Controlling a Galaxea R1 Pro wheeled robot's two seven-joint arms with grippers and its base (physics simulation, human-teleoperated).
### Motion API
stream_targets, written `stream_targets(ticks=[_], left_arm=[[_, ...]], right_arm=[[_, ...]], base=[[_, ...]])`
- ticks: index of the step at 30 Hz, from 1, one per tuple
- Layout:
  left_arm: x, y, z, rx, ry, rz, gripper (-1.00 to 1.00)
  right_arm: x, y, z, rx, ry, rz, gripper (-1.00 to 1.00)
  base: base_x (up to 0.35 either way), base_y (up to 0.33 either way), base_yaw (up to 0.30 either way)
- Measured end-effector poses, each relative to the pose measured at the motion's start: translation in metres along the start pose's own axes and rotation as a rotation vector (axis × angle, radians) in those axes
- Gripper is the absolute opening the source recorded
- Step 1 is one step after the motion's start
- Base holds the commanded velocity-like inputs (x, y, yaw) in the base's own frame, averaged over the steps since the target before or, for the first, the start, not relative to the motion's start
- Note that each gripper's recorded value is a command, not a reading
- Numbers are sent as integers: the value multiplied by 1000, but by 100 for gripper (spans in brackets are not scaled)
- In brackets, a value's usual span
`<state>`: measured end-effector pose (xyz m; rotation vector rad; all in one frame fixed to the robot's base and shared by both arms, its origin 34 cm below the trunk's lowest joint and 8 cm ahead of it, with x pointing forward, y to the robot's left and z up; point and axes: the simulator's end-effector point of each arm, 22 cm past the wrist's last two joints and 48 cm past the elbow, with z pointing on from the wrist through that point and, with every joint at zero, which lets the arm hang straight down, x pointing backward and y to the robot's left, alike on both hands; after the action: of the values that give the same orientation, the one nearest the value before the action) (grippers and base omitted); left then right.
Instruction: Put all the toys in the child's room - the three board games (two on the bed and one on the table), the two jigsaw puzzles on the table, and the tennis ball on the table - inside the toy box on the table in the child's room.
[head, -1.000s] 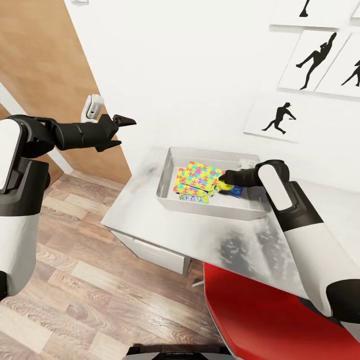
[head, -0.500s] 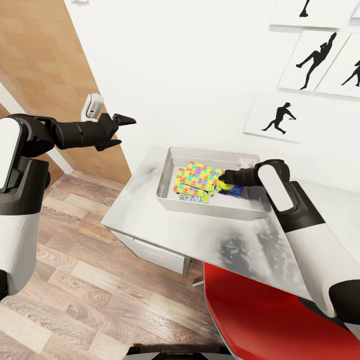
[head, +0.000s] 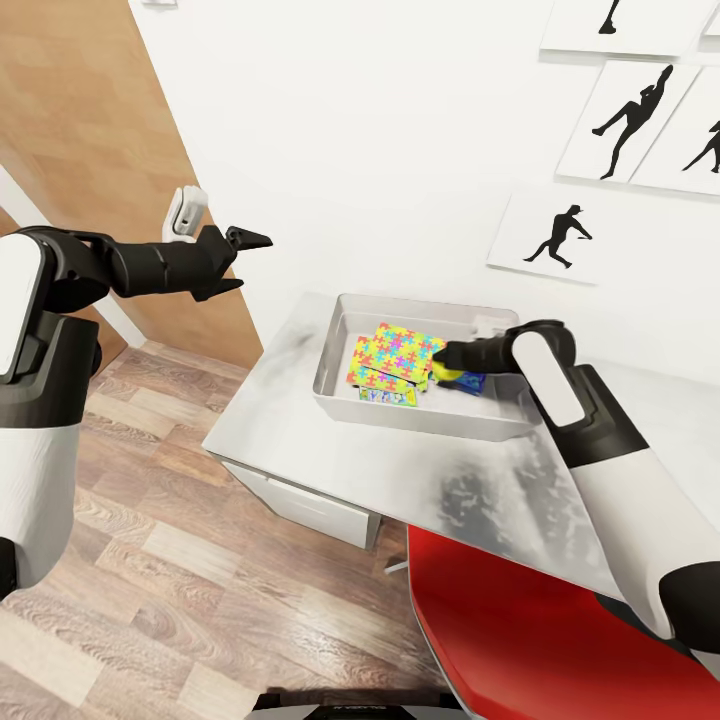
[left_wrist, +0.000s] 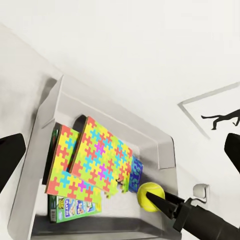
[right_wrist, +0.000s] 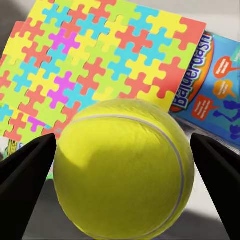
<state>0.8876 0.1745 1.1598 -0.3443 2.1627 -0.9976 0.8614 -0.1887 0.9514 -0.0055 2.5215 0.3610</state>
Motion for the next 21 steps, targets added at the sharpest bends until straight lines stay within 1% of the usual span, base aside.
stream_targets(ticks=[5,9,15,21], left_arm=[[0,1,0,-1,0,-2,100],[-1,1,1,-2,0,-2,100],[-1,1,1,-2,1,-3,100],[-1,0,1,-1,1,-3,100]], right_arm=[[3,3,1,-12,6,2,-100],[4,1,1,-12,9,3,-100],[6,-6,1,-3,17,8,-100],[13,-16,5,11,39,21,-100]], base=[[0,0,0],[0,0,0],[0,0,0],[0,0,0]])
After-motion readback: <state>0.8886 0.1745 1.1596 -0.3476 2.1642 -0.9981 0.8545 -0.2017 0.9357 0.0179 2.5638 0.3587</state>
